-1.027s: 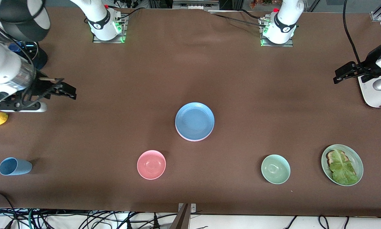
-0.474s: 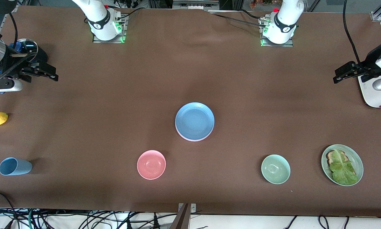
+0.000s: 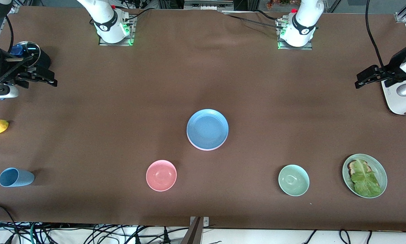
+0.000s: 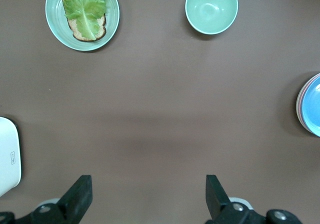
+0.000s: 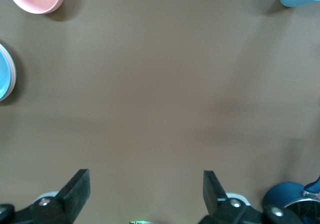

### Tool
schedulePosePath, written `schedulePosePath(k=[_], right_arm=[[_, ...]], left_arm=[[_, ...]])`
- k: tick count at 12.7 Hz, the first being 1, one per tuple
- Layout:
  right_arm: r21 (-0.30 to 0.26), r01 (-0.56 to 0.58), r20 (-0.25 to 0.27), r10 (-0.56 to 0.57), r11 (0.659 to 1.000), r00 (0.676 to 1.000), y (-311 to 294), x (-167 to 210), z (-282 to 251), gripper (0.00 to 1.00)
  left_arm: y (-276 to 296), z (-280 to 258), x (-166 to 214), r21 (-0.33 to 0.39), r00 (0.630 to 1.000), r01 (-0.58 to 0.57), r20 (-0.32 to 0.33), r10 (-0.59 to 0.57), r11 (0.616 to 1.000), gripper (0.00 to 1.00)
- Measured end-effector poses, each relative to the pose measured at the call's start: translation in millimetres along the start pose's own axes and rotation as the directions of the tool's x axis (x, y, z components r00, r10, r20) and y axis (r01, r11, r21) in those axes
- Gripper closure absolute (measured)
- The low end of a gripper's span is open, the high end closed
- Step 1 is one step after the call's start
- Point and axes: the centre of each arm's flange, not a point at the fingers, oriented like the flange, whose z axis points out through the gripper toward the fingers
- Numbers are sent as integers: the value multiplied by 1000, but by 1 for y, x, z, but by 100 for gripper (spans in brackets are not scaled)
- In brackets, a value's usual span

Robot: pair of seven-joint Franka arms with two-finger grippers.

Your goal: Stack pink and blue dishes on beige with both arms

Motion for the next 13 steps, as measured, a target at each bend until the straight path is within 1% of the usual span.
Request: schedulePosePath(k=[2, 3, 9, 10, 13], right_arm=[[2, -32, -4, 32, 999, 999, 32, -2, -2, 0], [2, -42, -6, 42, 999, 999, 39, -3, -3, 0], [0, 1, 0, -1, 1000, 1000, 14, -5, -6, 0], [-9, 9, 1, -9, 1000, 1000, 11, -5, -6, 0], [-62, 54, 11, -53, 997, 999, -13, -3, -2, 0]], left_arm=[[0, 0, 0, 0, 1000, 0, 2, 0, 1000, 0], [0, 0, 0, 0, 1000, 0, 2, 0, 1000, 0], [0, 1, 0, 0, 1000, 0, 5, 0, 1000, 0], [0, 1, 0, 0, 1000, 0, 6, 0, 1000, 0], [0, 2, 0, 0, 1000, 0, 8, 0, 1000, 0]])
